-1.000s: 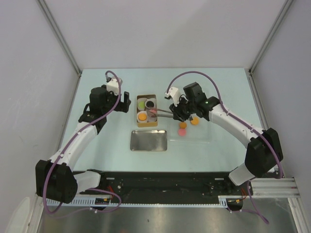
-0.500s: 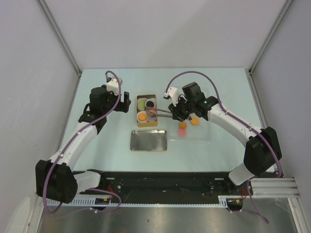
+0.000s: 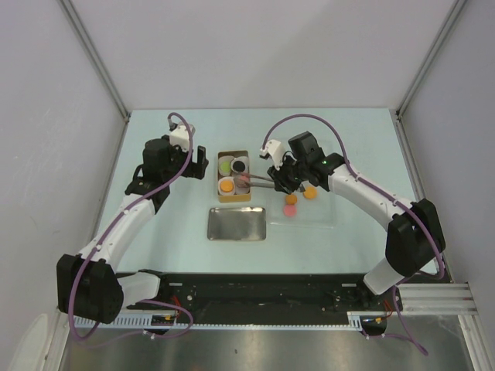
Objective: Pack the cookies
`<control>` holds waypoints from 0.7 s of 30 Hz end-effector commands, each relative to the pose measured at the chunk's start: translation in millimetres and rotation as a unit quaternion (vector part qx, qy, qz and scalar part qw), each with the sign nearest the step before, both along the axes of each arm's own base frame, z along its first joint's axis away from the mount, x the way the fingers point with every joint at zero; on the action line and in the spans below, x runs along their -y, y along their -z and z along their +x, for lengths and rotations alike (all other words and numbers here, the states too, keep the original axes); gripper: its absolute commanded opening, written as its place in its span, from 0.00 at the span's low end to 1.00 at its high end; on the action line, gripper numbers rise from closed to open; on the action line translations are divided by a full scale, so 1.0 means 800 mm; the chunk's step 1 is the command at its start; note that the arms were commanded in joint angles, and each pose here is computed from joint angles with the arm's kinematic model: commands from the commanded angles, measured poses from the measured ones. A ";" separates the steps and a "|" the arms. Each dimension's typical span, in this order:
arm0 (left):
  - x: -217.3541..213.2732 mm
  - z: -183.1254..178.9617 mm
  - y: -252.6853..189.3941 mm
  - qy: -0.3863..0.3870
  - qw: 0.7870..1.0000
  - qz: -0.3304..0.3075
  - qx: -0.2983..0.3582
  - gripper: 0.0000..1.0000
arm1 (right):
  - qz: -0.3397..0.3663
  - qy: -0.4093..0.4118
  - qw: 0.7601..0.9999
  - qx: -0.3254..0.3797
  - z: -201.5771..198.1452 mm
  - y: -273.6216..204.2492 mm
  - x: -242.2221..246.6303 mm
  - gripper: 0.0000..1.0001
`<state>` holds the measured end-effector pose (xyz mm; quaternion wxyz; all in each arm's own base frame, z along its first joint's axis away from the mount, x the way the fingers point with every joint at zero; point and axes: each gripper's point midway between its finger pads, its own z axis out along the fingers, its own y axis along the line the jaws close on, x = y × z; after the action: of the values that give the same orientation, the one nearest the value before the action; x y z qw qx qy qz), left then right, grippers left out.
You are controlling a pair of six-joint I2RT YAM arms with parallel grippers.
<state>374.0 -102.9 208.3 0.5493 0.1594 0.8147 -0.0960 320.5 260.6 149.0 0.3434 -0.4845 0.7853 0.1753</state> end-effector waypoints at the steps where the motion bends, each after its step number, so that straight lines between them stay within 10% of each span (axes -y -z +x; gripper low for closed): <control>1: -0.004 0.005 -0.012 -0.003 1.000 0.001 0.021 0.86 | 0.019 -0.004 0.999 0.036 0.017 -0.028 -0.013 0.33; 21: -0.003 0.006 -0.009 -0.002 1.000 0.002 0.019 0.87 | 0.022 -0.005 0.999 0.041 0.018 -0.032 -0.015 0.46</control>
<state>374.1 -102.8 208.3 0.5493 0.1595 0.8146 -0.0957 321.2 260.8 148.7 0.3442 -0.4859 0.7844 0.1736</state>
